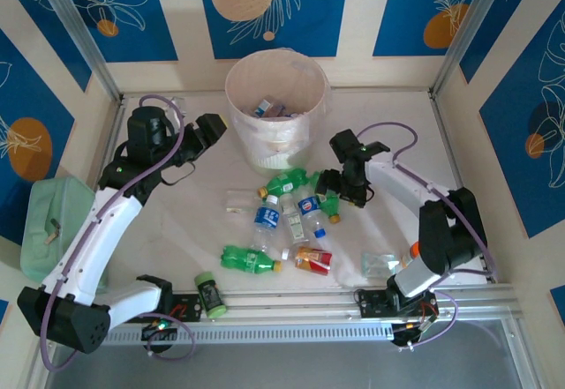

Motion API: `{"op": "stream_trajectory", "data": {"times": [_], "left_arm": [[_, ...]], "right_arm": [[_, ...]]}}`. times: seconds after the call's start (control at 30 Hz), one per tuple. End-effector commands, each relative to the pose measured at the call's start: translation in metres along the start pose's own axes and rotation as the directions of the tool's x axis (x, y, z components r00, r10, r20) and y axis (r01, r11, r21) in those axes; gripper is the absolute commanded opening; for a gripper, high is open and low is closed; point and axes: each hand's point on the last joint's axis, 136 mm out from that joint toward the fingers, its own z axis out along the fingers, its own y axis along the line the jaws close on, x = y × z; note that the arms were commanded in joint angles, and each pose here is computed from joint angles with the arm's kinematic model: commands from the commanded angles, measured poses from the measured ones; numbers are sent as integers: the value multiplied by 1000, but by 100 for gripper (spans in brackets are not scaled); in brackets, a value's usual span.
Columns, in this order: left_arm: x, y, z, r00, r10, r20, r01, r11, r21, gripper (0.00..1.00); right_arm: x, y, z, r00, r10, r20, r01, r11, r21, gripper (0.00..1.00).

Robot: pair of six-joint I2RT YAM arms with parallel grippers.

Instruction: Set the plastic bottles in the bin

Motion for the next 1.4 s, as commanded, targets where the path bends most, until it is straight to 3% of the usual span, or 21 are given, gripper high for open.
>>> {"op": "stream_trajectory", "data": {"times": [0.0, 0.37, 1.0, 1.37], "left_arm": [[8, 1, 0, 1000, 14, -20, -14, 1000, -3, 76], [15, 4, 4, 999, 6, -45, -5, 1000, 6, 76], [14, -4, 11, 998, 8, -63, -5, 999, 38, 76], [10, -11, 10, 998, 22, -53, -19, 999, 50, 76]], "right_arm": [[-12, 8, -1, 1000, -16, 8, 17, 1000, -12, 84], [-29, 14, 16, 999, -30, -32, 32, 999, 36, 82], [-22, -22, 51, 993, 67, -92, -56, 991, 123, 73], [-24, -35, 50, 991, 107, -77, -97, 987, 126, 57]]}}
